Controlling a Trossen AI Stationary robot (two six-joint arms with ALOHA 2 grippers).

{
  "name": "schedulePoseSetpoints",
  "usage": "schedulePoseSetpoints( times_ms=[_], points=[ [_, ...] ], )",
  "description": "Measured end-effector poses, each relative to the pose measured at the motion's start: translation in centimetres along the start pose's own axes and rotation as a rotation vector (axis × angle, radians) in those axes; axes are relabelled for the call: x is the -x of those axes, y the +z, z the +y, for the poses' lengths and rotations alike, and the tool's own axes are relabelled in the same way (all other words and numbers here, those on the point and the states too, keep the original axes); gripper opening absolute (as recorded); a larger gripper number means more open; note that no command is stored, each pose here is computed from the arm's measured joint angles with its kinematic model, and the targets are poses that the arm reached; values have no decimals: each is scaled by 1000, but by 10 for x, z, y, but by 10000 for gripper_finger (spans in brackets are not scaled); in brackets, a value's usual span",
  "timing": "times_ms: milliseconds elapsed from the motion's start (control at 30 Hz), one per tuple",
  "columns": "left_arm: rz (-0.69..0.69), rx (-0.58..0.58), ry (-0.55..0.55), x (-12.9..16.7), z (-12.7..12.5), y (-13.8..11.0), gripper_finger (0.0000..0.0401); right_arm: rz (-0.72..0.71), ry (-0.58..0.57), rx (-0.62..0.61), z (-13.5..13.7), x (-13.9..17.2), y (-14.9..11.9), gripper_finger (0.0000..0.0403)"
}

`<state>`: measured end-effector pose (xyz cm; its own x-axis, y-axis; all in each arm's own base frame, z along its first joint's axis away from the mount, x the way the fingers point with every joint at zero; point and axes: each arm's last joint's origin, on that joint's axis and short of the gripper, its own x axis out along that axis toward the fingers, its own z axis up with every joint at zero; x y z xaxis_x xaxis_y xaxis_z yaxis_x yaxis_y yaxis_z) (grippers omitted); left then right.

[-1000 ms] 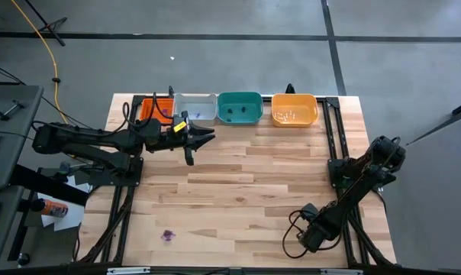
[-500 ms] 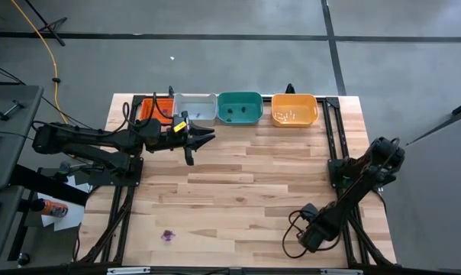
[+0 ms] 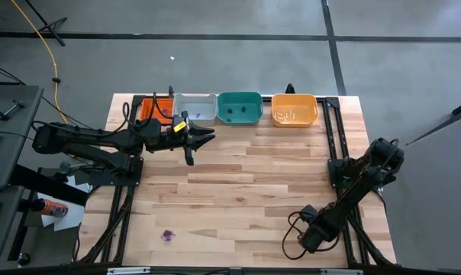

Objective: Sort Halloween decoration
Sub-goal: Put the violet witch hat into the gray bin

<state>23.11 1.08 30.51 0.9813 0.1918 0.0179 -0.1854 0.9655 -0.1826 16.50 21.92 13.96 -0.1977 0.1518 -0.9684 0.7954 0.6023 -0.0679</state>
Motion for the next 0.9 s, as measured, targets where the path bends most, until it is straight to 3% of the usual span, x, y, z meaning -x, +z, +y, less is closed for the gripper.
schedulePoseSetpoints(
  times_ms=[133, 300, 500, 700, 900],
  points=[
    [0, 0, 0, 0, 0, 0, 83, -21, 18, 45, 1, 9, -2, 9],
    [0, 0, 0, 0, 0, 0, 83, -101, 99, 133, -3, 44, -7, 3],
    [-23, -5, -84, 7, -3, 8, 83, -411, 333, 195, -17, 100, 0, 1],
    [-80, -44, -76, 18, -1, 19, 83, -768, 428, 253, -27, 144, 45, 1],
    [-104, -67, -57, 24, 3, 25, 83, -997, 501, 388, -10, 180, 123, 0]
  ],
)
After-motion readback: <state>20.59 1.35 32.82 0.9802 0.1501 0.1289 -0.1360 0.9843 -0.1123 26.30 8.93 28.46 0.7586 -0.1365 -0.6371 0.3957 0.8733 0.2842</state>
